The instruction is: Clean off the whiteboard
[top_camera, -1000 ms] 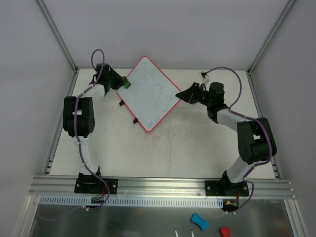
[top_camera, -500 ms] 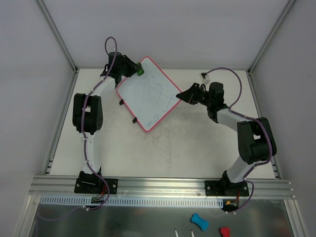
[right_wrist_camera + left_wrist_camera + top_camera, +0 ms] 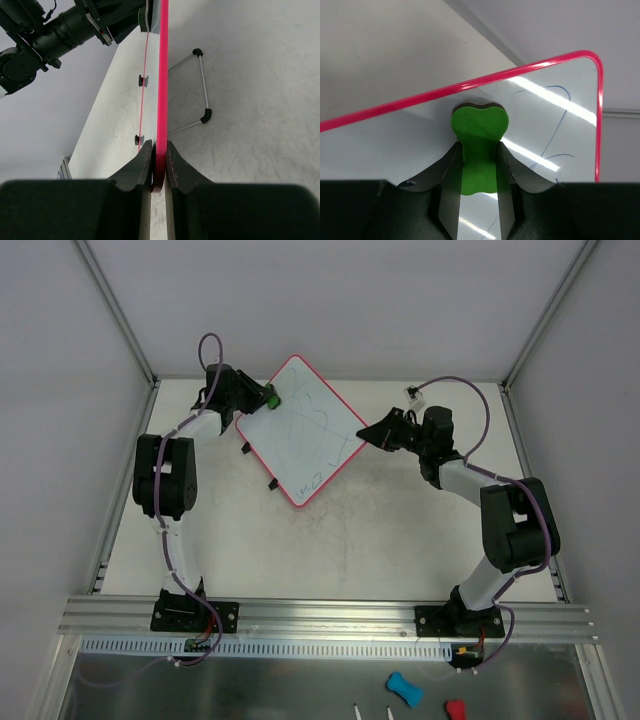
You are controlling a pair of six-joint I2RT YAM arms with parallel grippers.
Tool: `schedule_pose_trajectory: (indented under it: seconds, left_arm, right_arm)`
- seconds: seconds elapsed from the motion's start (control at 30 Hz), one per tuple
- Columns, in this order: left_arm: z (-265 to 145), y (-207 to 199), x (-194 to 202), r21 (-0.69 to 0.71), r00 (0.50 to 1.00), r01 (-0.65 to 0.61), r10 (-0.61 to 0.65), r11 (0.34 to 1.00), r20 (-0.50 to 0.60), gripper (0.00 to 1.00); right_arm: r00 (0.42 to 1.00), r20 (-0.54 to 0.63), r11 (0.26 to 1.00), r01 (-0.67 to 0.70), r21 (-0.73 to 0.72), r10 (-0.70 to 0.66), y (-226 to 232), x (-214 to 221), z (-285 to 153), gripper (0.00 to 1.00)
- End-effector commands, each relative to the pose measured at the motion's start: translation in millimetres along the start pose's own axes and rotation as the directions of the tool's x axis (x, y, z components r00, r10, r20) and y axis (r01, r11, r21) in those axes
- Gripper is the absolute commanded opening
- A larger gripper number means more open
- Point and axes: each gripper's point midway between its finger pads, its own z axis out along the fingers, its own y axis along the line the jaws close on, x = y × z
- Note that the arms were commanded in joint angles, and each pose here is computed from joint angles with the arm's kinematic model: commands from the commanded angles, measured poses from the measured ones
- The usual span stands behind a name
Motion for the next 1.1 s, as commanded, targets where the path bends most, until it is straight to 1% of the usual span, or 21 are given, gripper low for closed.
schedule_pose_trajectory:
  seconds: [0.0, 0.23, 0.33, 0.53, 0.67, 0.73, 0.87, 1.07]
  left_arm:
    - [-10.4, 71.2, 55.2, -0.197, 0.986, 0.048, -0.078, 0.979, -0.15, 0.0]
    - [-19.7, 109.9, 64.1, -0.212, 0.969, 0.12, -0.161, 0.97, -0.187, 0.0]
    - [-23.5, 116.5, 69.2, -0.213, 0.968, 0.113, -0.156, 0.971, -0.197, 0.0]
    - [-33.4, 132.6, 67.9, -0.25, 0.973, 0.107, -0.153, 0.962, -0.172, 0.0]
    - [-31.2, 119.3, 68.0, -0.2, 0.972, 0.075, -0.116, 0.977, -0.203, 0.0]
    - [-31.3, 106.4, 65.4, -0.171, 0.979, 0.012, -0.047, 0.985, -0.199, 0.0]
    - [-27.9, 81.0, 71.5, -0.128, 0.978, -0.075, 0.048, 0.989, -0.203, 0.0]
    - [-14.7, 44.4, 88.0, -0.03, 0.954, -0.179, 0.166, 0.983, -0.252, 0.0]
  right_arm:
    - [0.99, -0.009, 0.988, 0.137, -0.075, -0.138, 21.0, -0.6, 3.9, 0.0]
    - [0.989, -0.012, 0.986, 0.143, -0.086, -0.144, 23.9, -0.3, 2.6, 0.0]
    - [0.989, -0.009, 0.986, 0.146, -0.082, -0.147, 23.3, -0.7, 2.4, 0.0]
    - [0.989, -0.009, 0.986, 0.143, -0.08, -0.145, 22.7, -0.5, 2.7, 0.0]
    - [0.99, -0.009, 0.987, 0.142, -0.079, -0.143, 22.6, -0.6, 2.8, 0.0]
    - [0.99, -0.01, 0.987, 0.142, -0.08, -0.143, 22.7, -0.5, 2.7, 0.0]
    - [0.989, -0.011, 0.986, 0.144, -0.08, -0.145, 22.3, 0.1, 2.9, 0.0]
    - [0.989, -0.015, 0.986, 0.146, -0.083, -0.148, 22.9, 1.5, 3.5, 0.0]
